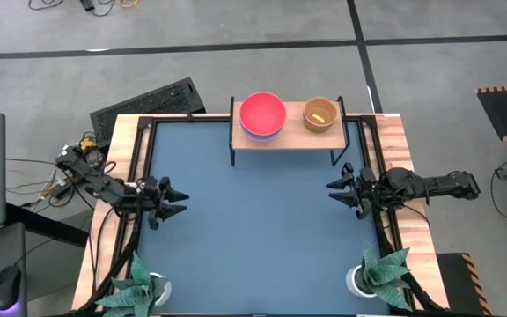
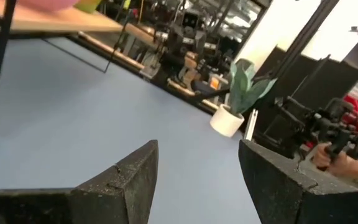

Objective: Place and stack bowls onto a shelf
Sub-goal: Return to Home Position

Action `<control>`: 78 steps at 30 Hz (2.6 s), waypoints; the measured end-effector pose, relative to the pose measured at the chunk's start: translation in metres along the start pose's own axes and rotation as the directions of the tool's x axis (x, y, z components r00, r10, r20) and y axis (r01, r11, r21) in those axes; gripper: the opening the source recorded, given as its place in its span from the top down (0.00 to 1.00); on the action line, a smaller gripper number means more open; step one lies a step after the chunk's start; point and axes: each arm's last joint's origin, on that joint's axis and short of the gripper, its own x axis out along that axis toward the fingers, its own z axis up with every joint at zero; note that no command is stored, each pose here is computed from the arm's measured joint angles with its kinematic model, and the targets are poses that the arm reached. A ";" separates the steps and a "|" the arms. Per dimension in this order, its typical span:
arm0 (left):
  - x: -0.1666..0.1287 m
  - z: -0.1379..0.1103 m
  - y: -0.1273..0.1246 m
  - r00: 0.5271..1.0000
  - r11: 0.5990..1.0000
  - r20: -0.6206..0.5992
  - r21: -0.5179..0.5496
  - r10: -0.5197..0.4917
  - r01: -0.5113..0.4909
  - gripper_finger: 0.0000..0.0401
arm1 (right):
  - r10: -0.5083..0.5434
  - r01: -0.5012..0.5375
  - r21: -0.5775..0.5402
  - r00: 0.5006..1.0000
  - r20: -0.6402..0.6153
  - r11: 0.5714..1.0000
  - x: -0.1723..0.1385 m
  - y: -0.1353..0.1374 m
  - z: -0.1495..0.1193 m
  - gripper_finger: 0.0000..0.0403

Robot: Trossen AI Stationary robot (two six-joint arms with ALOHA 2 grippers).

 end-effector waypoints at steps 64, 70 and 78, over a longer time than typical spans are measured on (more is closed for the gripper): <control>0.000 -0.001 0.000 1.000 1.000 -0.008 0.019 -0.019 0.019 0.48 | -0.078 0.077 -0.018 0.989 -0.125 0.997 -0.001 -0.005 -0.013 0.55; 0.000 -0.001 0.000 1.000 1.000 -0.008 0.019 -0.019 0.019 0.48 | -0.078 0.077 -0.017 0.989 -0.126 0.997 -0.001 -0.005 -0.013 0.55; 0.000 -0.001 0.000 1.000 1.000 -0.008 0.019 -0.019 0.019 0.48 | -0.078 0.077 -0.017 0.989 -0.126 0.997 -0.001 -0.005 -0.013 0.55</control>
